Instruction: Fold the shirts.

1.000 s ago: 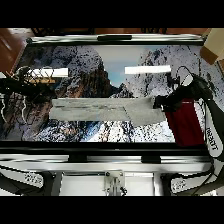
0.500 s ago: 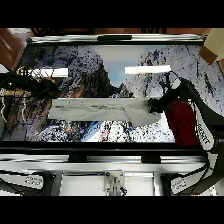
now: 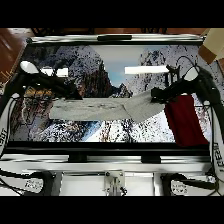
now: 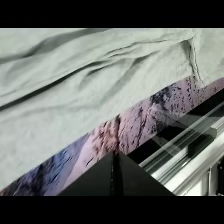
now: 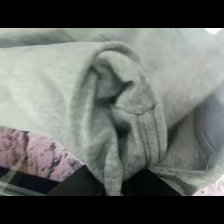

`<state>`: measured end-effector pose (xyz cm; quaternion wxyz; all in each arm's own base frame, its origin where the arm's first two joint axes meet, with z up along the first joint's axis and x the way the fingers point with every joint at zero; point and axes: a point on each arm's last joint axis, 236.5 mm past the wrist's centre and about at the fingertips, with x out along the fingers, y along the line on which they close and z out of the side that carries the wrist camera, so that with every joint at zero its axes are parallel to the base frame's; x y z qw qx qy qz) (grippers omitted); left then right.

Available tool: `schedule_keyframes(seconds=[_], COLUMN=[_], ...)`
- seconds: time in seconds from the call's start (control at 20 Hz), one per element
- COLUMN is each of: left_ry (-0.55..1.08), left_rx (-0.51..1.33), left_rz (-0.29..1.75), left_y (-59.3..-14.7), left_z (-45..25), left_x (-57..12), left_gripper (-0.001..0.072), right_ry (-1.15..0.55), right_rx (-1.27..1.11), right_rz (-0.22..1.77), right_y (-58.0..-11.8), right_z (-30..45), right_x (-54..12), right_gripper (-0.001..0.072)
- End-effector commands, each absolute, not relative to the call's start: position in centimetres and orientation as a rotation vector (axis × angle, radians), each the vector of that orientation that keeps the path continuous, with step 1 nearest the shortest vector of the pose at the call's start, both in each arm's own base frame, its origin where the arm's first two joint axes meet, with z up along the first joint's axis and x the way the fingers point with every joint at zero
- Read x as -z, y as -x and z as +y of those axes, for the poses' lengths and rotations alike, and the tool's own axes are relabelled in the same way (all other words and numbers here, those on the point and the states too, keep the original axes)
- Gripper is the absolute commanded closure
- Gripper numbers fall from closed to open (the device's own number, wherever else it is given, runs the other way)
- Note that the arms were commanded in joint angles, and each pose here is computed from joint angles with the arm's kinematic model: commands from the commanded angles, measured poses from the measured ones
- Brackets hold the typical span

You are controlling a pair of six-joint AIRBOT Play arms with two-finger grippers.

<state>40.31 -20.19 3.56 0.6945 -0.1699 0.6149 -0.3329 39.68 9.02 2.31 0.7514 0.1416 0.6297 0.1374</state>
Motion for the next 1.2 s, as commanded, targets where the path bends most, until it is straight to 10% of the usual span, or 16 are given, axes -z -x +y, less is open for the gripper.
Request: schedule_keyframes(seconds=[0.0,0.65,1.15], left_ry=[0.343,0.614,0.584], left_rx=[0.756,0.972,0.700], left_rz=[1.269,1.428,0.962], left_y=[-40.7,-30.6,-45.5], left_z=[-27.3,-47.5,-22.1], left_x=[-2.1,3.4,-12.5], left_gripper=[0.0673,0.0675,0.0676], right_ry=[-0.315,-0.419,-0.363], right_rx=[-0.348,-0.452,-0.710], right_rz=[1.307,1.101,1.027], right_y=[-36.7,-30.6,-36.0], right_z=[9.9,12.8,28.9], right_x=[-8.4,-19.4,-14.3], right_gripper=[0.0634,0.0634,0.0634])
